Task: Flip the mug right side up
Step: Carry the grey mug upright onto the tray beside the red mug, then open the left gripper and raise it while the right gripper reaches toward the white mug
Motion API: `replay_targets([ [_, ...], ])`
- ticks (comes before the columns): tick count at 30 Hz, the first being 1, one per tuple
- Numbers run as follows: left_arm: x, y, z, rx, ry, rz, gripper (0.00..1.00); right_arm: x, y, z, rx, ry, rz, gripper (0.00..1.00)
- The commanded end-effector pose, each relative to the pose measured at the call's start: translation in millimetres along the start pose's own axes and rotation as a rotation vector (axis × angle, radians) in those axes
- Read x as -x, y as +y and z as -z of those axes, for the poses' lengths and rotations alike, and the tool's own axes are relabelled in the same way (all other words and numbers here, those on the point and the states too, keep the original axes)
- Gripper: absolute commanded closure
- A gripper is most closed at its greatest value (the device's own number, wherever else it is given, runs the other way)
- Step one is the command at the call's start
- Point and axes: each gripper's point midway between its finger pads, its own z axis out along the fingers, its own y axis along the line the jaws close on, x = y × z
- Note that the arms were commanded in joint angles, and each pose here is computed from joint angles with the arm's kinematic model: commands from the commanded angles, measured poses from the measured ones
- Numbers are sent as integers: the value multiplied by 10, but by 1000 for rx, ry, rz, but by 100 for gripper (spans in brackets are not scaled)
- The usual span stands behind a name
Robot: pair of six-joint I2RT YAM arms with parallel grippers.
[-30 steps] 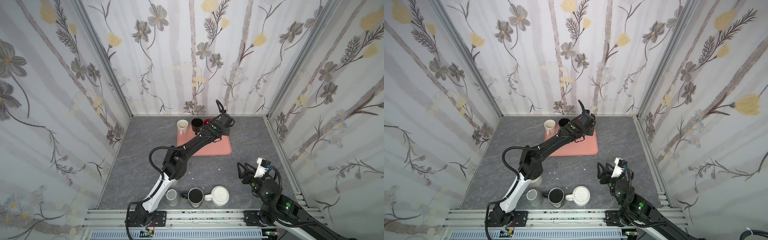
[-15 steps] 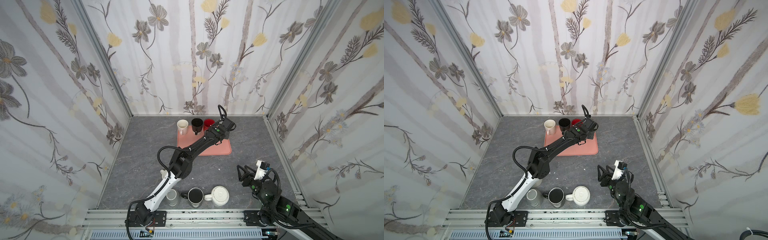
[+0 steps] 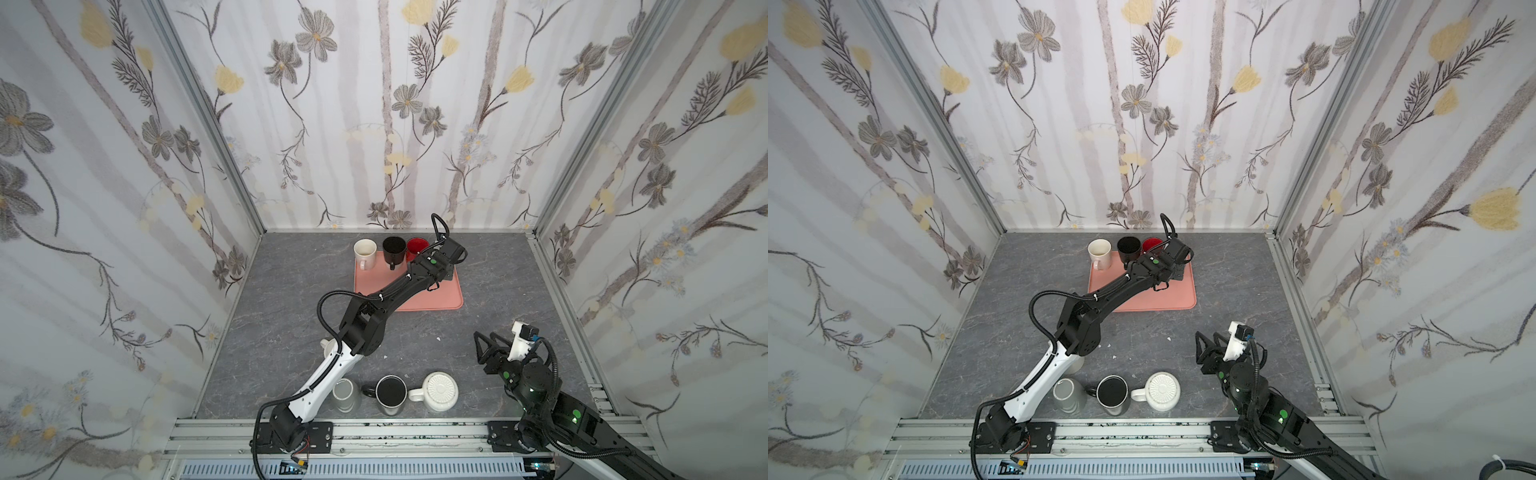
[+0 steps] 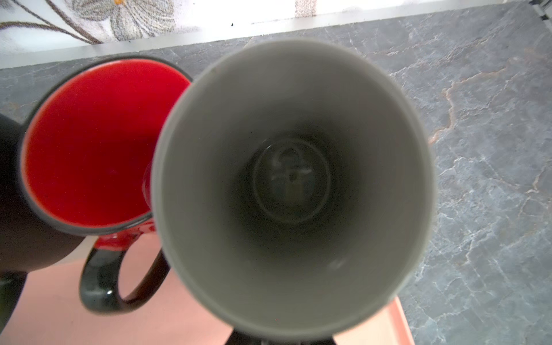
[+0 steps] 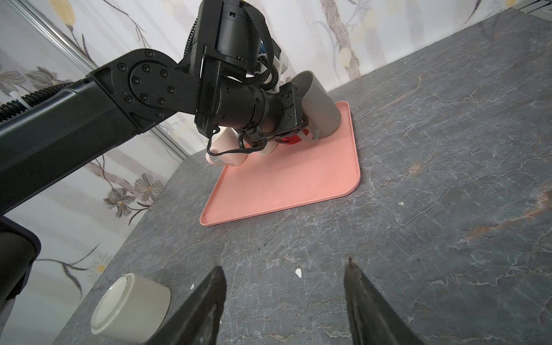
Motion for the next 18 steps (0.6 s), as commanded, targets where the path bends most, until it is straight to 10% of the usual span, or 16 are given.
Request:
replay_targets([
  [1,193,-85,29,-44,-62,52,73,15,-18,-8,-13,-11,-4,36],
  [10,400,-231,229,-127,-97,82,59,-106,59,-98,-7,63,18,36],
  [18,995,-473,1324,-310,-268,106,42,-145,267,-257,38,147,69,33],
])
